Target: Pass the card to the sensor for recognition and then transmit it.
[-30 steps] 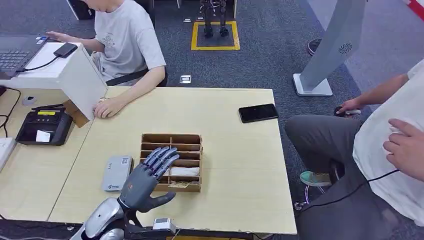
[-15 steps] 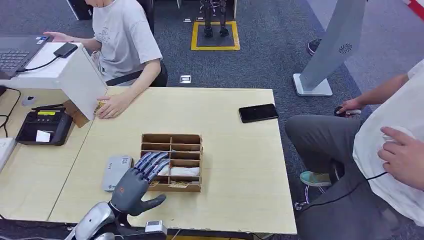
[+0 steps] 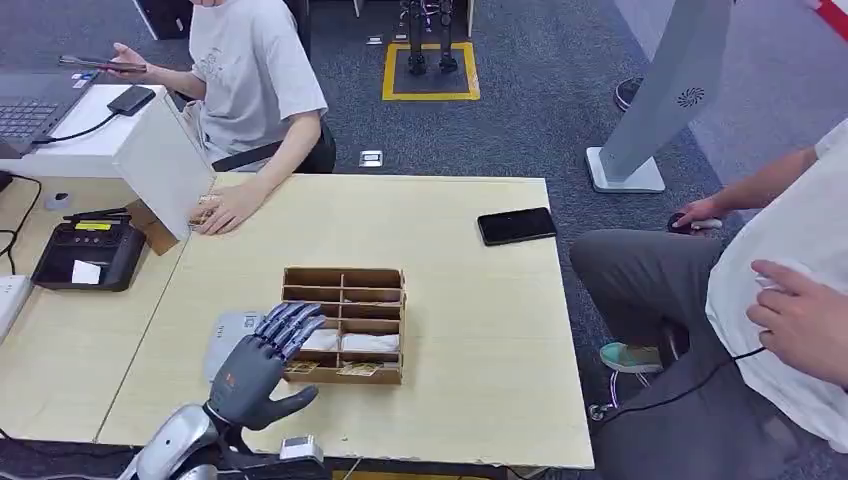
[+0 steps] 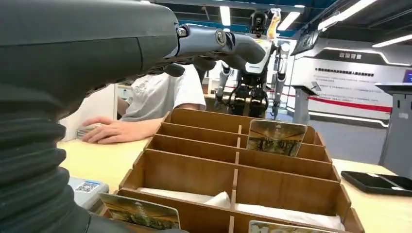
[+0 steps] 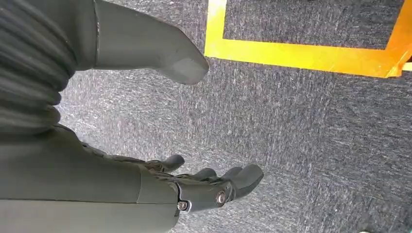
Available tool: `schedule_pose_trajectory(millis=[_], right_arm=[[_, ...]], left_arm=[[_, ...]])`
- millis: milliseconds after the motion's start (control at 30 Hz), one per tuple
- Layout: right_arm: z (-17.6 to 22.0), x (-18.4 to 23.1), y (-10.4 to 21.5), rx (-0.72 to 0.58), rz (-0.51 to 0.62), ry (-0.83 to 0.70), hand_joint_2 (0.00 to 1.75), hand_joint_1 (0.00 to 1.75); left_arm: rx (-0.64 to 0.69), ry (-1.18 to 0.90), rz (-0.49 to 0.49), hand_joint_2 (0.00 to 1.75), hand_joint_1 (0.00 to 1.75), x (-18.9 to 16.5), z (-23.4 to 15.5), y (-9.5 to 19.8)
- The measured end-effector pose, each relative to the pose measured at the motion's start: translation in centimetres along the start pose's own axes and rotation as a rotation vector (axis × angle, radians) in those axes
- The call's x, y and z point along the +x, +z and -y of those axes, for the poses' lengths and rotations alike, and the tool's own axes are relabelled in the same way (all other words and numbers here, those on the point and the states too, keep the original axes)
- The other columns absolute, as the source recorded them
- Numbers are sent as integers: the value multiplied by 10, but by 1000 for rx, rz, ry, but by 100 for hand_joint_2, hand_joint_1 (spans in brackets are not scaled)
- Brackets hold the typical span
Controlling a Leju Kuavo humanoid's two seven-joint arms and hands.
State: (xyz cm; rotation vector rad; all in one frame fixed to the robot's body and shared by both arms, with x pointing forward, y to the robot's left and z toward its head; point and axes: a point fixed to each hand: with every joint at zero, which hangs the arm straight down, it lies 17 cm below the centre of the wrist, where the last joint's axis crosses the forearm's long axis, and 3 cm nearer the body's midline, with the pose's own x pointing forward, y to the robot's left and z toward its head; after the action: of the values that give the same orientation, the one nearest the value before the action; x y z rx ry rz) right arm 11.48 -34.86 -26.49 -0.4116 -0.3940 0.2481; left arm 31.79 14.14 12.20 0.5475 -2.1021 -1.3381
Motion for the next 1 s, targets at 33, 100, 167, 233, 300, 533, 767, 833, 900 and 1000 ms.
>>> schedule_pose_trajectory(millis=[33, 100, 167, 233, 300, 533, 767, 833, 900, 1000], right_arm=[[0, 0, 0, 1, 0, 2, 175, 0], [0, 0, 0, 1, -2, 3, 175, 0], [0, 0, 0, 1, -2, 2, 175, 0], [0, 0, 0, 1, -1, 3, 175, 0], [0, 0, 0, 1, 1, 3, 175, 0], [0, 0, 0, 2, 2, 4, 175, 0], [0, 0, 0, 2, 2, 4, 175, 0], [0, 1, 0, 2, 4, 4, 175, 0], [0, 1, 0, 1, 5, 4, 175, 0], [0, 1, 0, 1, 5, 4, 175, 0]], left_arm=[[-1, -5, -2, 175, 0, -1, 1, 1], [2, -28, -12, 175, 0, -5, 0, 3], [5, -47, -25, 175, 0, -10, -1, 6], [3, -55, -33, 175, 0, -13, -1, 8], [1, -58, -40, 175, 0, -15, 0, 10], [-28, -93, -60, 175, 0, -22, 7, 16], [-59, -144, -86, 175, 0, -31, 17, 22], [-65, -150, -90, 175, 0, -32, 19, 23], [-68, -150, -94, 175, 0, -33, 21, 24], [-71, -148, -98, 175, 0, -33, 22, 24]])
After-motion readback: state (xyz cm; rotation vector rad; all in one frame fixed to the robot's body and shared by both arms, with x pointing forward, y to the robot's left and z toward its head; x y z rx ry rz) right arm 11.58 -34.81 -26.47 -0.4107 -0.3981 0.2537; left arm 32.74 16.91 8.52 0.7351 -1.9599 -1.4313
